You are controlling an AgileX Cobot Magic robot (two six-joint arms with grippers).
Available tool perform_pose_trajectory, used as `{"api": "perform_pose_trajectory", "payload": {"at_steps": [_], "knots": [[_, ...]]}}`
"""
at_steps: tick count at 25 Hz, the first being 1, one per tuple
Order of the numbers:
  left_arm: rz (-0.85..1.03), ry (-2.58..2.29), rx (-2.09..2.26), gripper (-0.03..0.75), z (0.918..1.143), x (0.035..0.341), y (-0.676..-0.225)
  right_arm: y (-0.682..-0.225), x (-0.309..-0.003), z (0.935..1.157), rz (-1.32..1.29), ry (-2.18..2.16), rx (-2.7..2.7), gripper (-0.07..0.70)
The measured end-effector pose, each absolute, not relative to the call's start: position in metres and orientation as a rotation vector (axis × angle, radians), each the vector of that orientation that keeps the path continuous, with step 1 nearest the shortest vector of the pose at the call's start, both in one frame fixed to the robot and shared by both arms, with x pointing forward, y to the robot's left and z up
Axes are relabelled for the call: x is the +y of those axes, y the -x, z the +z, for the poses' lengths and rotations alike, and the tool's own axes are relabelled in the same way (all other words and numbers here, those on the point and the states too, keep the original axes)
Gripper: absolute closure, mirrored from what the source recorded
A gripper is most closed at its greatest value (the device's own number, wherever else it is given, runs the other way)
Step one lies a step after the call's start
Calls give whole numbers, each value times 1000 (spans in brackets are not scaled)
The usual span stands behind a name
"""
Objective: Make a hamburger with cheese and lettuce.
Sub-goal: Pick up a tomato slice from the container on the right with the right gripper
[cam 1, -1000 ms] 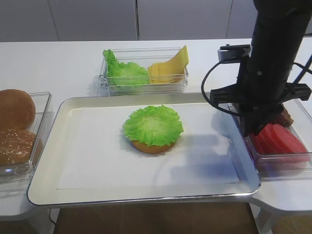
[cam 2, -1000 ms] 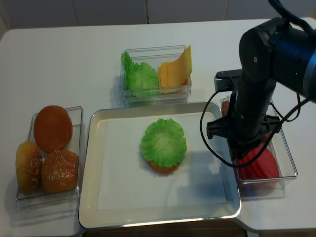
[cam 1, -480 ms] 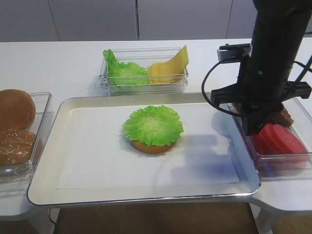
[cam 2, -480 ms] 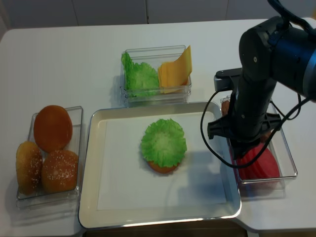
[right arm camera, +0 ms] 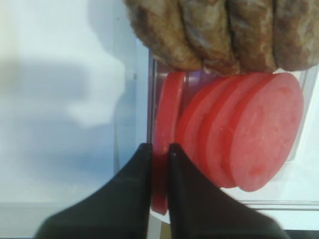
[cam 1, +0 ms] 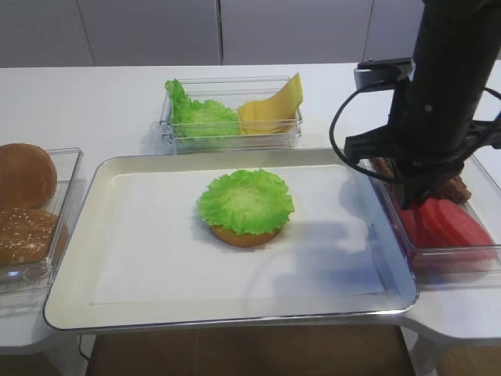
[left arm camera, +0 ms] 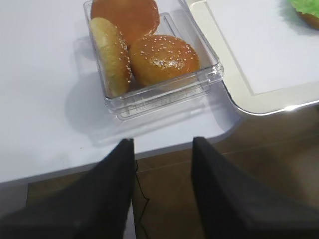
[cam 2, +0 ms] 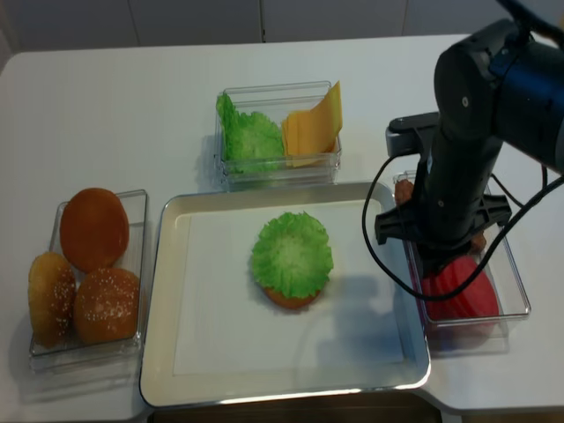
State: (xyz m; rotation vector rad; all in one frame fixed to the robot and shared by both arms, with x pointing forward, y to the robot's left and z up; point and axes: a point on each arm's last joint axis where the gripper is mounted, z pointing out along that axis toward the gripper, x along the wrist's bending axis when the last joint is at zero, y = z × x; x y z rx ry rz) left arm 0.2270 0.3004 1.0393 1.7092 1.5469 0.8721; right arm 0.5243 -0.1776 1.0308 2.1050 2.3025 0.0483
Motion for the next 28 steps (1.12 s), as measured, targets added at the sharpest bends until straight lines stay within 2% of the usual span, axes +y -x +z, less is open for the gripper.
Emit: {"api": "perform_pose_trajectory", "payload": {"at_steps": [6, 15, 24, 28], "knots": [[872, -1709, 1547, 427, 1039, 300, -227, -521, -179, 1038, 80, -2094, 2299, 556], [872, -1709, 1547, 427, 1039, 300, -227, -517, -179, 1075, 263, -2059, 2262, 556], [872, -1709, 1547, 427, 1039, 300, -227, -517, -152, 1118, 500, -1948, 2308, 556], [872, -1709, 1547, 427, 1039, 300, -227, -523, -138, 1119, 515, -1910, 2336, 556]]}}
